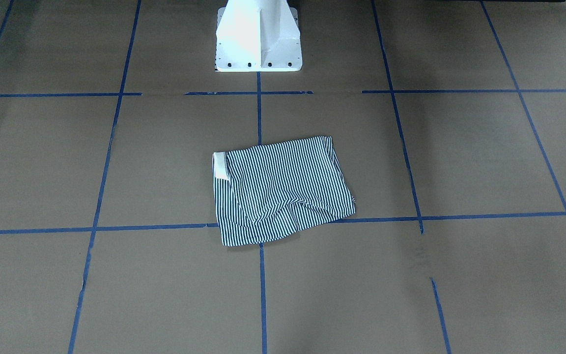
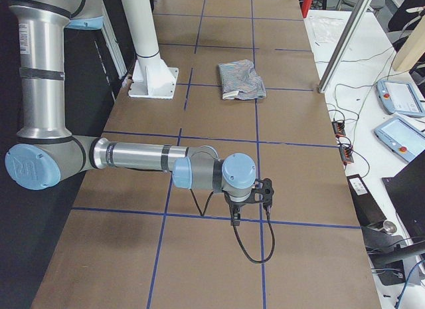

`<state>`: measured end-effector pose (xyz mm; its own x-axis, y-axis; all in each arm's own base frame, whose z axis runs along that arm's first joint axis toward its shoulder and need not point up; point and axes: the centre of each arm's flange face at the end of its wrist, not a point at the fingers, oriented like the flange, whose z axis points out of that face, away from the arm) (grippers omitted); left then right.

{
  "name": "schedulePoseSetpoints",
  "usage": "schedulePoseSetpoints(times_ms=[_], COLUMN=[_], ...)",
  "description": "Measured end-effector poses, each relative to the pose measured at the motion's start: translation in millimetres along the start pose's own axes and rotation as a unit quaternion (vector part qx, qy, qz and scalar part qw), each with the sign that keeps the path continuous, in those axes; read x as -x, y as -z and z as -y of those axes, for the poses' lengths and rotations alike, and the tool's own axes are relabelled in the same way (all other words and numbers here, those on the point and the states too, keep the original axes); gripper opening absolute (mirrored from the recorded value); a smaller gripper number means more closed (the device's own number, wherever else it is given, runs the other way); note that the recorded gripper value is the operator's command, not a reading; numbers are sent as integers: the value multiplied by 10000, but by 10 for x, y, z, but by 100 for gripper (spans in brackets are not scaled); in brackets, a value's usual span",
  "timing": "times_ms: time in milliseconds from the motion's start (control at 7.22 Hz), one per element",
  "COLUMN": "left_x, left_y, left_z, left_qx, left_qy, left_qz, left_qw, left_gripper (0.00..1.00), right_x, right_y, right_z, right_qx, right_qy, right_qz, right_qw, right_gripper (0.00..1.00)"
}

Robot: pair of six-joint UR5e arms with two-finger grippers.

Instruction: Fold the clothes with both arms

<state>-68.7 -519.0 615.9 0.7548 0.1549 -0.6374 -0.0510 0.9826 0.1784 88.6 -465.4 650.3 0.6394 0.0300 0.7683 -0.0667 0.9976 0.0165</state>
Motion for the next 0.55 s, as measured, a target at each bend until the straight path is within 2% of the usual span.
schedulePoseSetpoints(times_ms=[554], left_x=[1], left_y=[-1], left_z=[-1], left_qx=[0], left_qy=[-1], left_qz=[0], left_qw=[10000], left_gripper=[100], right_x=[25], right_y=[13], right_z=[19], right_qx=[-11], right_qy=[16], right_qz=[17], right_qw=[10000], right_gripper=[100])
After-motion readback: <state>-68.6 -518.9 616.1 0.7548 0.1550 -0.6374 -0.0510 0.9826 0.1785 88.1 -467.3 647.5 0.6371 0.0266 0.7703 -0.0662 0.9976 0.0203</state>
